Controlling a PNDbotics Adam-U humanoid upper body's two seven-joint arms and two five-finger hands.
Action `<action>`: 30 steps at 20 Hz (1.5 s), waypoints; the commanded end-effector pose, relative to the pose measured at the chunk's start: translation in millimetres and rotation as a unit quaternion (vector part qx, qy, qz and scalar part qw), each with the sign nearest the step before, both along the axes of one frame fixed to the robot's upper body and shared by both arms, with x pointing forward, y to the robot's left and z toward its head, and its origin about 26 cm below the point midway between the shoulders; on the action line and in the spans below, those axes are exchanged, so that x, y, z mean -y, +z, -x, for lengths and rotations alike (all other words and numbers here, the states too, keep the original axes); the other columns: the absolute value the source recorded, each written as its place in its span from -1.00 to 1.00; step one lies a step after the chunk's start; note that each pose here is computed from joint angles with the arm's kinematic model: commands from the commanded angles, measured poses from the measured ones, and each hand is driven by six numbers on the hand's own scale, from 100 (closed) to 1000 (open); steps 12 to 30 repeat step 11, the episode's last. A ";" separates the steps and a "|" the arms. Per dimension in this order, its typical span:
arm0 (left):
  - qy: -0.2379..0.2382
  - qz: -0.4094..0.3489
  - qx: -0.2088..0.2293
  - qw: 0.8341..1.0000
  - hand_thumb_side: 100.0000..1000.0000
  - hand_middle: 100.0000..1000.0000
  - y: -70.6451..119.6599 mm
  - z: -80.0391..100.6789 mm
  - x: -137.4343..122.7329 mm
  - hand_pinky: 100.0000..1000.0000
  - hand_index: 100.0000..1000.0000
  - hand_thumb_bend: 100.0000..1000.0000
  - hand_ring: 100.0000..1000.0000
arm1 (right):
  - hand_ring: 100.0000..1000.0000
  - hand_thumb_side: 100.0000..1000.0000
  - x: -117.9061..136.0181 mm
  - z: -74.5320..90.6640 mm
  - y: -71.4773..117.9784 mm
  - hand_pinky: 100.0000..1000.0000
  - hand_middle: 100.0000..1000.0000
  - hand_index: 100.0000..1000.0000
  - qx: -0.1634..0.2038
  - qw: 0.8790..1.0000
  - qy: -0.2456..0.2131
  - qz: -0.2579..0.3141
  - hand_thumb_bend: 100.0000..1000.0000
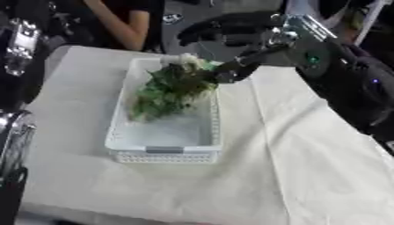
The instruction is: Pick up objects on the table and place them in the box.
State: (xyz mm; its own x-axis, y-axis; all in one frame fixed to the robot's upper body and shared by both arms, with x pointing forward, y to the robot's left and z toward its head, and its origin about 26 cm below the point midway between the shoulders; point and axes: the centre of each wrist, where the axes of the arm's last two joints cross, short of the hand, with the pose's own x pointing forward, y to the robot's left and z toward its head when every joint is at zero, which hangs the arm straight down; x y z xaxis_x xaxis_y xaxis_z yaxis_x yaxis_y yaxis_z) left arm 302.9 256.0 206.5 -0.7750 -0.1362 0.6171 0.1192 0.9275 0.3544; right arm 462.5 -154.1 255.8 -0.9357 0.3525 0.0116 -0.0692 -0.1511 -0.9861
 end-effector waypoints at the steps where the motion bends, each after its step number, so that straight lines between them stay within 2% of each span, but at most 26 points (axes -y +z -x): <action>1: 0.004 -0.008 0.014 1.000 0.48 0.42 7.9 1.9 -2.6 -0.14 0.36 -1.00 0.16 | 1.00 0.08 6.2 2.4 23.2 1.00 1.00 1.00 0.049 0.972 0.145 0.180 -0.60; 6: 0.004 -0.009 0.014 1.000 0.48 0.42 7.7 2.0 -3.0 -0.14 0.36 -1.00 0.16 | 1.00 -0.06 15.2 2.8 37.5 1.00 1.00 1.00 0.061 0.975 0.137 0.163 -0.62; 8: 0.005 -0.009 0.014 1.000 0.47 0.42 7.5 2.1 -3.5 -0.14 0.36 -1.00 0.16 | 1.00 -0.13 19.8 3.9 47.7 1.00 1.00 1.00 0.069 0.977 0.136 0.148 -0.70; 9: 0.006 -0.009 0.014 1.000 0.47 0.42 7.4 2.1 -3.8 -0.14 0.36 -1.00 0.16 | 1.00 -0.16 23.2 5.5 55.9 1.00 1.00 1.00 0.073 0.980 0.138 0.126 -0.96; 10: 0.007 -0.009 0.014 1.000 0.47 0.42 7.4 2.2 -4.0 -0.14 0.36 -1.00 0.16 | 1.00 -0.18 27.5 7.7 64.5 1.00 1.00 1.00 0.074 0.982 0.143 0.095 -1.00; 11: 0.007 -0.009 0.014 1.000 0.47 0.42 7.3 2.2 -4.2 -0.14 0.36 -1.00 0.16 | 1.00 -0.37 32.8 10.7 74.4 1.00 1.00 0.96 0.074 0.985 0.150 0.046 -1.00; 30: 0.007 -0.009 0.014 1.000 0.47 0.42 7.3 2.2 -4.2 -0.14 0.36 -1.00 0.16 | 1.00 -0.37 32.8 10.7 74.4 1.00 1.00 0.96 0.074 0.985 0.150 0.046 -1.00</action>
